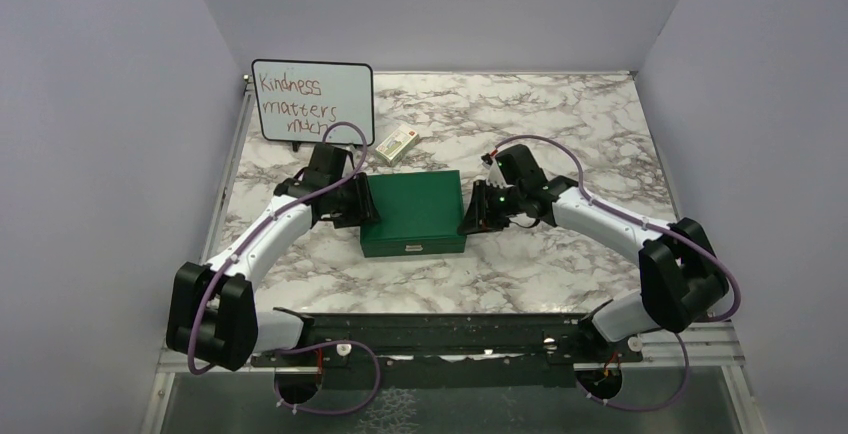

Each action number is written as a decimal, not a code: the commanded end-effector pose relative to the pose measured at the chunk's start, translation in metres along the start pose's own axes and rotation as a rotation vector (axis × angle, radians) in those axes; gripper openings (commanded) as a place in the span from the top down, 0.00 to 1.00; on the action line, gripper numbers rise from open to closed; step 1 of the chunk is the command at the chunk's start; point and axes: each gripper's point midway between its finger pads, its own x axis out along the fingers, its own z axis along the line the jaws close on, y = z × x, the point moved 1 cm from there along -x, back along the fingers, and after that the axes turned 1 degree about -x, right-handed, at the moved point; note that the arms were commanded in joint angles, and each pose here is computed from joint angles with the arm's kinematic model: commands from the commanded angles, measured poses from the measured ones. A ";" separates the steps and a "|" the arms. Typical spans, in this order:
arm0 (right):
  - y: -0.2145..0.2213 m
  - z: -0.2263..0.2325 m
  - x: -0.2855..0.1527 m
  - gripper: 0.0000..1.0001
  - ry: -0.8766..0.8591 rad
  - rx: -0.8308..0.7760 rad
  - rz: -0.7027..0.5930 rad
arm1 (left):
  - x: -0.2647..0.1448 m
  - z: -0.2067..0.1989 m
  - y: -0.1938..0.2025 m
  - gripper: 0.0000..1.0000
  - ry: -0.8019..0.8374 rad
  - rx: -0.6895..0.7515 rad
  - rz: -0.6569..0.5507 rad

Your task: Organize the mixed jewelry

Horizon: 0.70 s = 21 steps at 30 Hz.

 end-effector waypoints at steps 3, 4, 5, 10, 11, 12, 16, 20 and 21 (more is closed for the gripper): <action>-0.012 -0.006 -0.001 0.73 0.058 -0.018 -0.058 | 0.003 0.014 -0.007 0.52 -0.081 0.024 -0.024; -0.016 -0.001 -0.007 0.72 0.047 -0.033 -0.085 | -0.003 0.010 -0.015 0.50 -0.075 0.035 -0.059; -0.021 0.004 -0.013 0.71 0.039 -0.048 -0.113 | -0.009 0.007 -0.023 0.49 -0.071 0.044 -0.096; -0.031 0.007 -0.050 0.54 0.080 -0.095 -0.252 | -0.052 -0.004 -0.054 0.35 -0.061 0.067 -0.294; -0.031 0.004 -0.059 0.45 0.103 -0.100 -0.282 | -0.062 -0.006 -0.057 0.32 -0.052 0.074 -0.328; -0.031 0.002 -0.070 0.33 0.128 -0.101 -0.311 | -0.073 -0.010 -0.059 0.29 -0.036 0.079 -0.362; -0.034 -0.008 -0.121 0.00 0.236 -0.118 -0.469 | -0.116 -0.005 -0.069 0.05 -0.072 0.050 -0.521; -0.037 -0.021 -0.187 0.00 0.379 -0.080 -0.656 | -0.154 0.007 -0.075 0.01 -0.135 -0.001 -0.661; -0.037 -0.024 -0.203 0.00 0.414 -0.070 -0.704 | -0.161 0.010 -0.075 0.01 -0.146 -0.005 -0.682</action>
